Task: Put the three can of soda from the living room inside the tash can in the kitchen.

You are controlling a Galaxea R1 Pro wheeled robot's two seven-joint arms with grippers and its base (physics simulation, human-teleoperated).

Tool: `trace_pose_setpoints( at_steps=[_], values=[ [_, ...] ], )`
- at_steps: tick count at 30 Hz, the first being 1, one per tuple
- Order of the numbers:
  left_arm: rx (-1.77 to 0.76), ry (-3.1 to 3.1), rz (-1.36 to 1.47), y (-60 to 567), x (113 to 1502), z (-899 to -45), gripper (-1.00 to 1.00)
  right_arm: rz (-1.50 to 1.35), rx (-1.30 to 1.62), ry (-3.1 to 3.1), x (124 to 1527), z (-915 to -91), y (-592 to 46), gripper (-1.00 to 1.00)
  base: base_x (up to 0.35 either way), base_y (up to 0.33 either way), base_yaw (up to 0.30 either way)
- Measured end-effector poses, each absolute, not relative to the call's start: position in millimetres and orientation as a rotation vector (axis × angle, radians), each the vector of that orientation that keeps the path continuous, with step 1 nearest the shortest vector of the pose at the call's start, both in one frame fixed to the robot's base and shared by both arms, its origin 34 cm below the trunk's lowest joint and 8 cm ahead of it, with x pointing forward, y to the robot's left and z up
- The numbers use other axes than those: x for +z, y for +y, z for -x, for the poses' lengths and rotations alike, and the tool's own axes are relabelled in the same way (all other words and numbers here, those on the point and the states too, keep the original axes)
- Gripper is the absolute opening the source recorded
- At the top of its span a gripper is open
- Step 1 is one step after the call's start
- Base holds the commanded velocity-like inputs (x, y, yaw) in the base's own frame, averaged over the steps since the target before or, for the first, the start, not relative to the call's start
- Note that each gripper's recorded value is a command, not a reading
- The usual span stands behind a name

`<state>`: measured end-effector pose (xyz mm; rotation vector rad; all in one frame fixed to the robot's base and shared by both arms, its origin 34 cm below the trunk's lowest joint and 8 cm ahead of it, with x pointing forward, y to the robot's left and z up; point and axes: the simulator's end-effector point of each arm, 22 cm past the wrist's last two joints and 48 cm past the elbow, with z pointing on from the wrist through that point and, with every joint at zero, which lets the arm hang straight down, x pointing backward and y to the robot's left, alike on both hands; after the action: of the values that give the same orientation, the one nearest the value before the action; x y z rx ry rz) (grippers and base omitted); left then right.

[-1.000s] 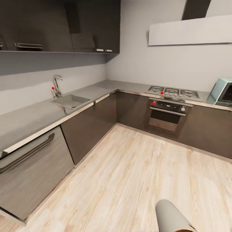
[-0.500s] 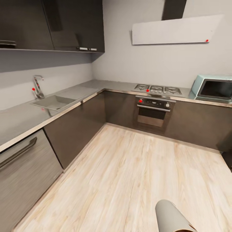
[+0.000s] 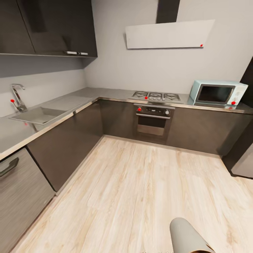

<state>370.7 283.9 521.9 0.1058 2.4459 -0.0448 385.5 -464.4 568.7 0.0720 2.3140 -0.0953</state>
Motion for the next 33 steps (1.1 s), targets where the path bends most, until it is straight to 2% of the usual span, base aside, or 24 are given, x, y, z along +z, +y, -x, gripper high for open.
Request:
trace_pose_setpoints(
  at_steps=[5,12,18,33],
  values=[
    [-0.045,2.446,-0.108,283.8,521.9,-370.6,1.0,-0.076,-0.096,2.314,568.7,-385.5,-464.7,-1.0,0.0,0.0,-0.162],
    [-0.045,2.446,-0.108,283.7,521.9,-370.6,1.0,-0.061,-0.088,2.305,570.3,-388.7,-462.6,-1.0,0.002,0.0,-0.018],
    [-0.047,2.445,-0.112,283.1,522.0,-370.8,1.0,-0.069,-0.091,2.31,569.2,-387.2,-462.9,-1.0,0.008,-0.006,-0.202],
    [-0.049,2.446,-0.117,282.1,521.7,-370.4,1.0,-0.072,-0.092,2.314,568.4,-385.7,-463.0,-1.0,0.001,-0.237,-0.248]
  ],
)
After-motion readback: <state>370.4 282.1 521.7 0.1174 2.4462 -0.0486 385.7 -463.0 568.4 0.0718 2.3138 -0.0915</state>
